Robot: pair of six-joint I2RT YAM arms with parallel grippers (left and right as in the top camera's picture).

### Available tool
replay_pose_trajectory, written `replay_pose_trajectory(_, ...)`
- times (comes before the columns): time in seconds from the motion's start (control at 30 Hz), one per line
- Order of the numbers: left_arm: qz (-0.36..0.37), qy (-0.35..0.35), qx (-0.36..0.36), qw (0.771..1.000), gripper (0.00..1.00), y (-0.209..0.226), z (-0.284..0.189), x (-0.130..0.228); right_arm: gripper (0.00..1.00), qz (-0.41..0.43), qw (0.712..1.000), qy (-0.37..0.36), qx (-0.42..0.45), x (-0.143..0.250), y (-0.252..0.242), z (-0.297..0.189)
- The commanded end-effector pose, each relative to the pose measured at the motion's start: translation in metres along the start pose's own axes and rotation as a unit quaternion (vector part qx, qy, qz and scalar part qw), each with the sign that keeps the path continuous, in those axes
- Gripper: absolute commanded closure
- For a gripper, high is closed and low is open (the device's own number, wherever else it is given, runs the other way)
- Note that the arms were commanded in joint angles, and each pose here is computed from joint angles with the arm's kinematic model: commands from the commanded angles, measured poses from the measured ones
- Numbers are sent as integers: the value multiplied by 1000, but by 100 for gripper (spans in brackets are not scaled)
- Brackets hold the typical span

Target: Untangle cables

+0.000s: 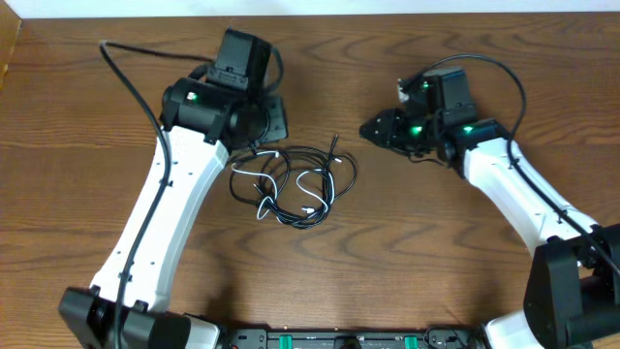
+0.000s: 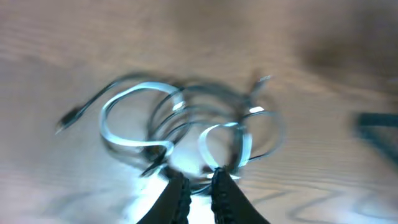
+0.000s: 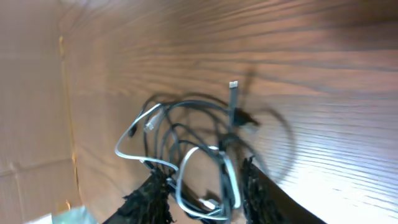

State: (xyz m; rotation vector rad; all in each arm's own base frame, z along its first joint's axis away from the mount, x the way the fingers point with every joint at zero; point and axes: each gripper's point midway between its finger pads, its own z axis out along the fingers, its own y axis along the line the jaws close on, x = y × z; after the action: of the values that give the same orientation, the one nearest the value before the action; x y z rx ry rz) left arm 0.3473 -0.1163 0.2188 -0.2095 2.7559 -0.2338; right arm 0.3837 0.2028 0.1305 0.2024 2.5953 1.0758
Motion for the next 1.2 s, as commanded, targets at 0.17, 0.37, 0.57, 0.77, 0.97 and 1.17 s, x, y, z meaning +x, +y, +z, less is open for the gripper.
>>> replay_pose_trajectory(0.17,-63,89,-73,991,78,76,47,47,56,-7,1000,-7,24,-11,-23,-17)
replay_pose_trajectory(0.37,-3,126,37,991,65,58,75,70,51,-9,1000,-8,28,-12,-25,-18)
replay_pose_trajectory(0.57,54,156,61,984,56,58,86,93,45,-8,1000,-7,28,-11,-26,-18)
replay_pose_trajectory(0.77,70,170,61,981,56,64,97,109,44,-8,1000,-7,28,-11,-26,-18)
replay_pose_trajectory(0.97,73,160,64,982,56,68,115,117,43,-11,1000,-5,28,-10,-25,-17)
replay_pose_trajectory(1.17,77,140,68,985,55,70,130,118,43,-9,1000,-3,29,-8,-25,-17)
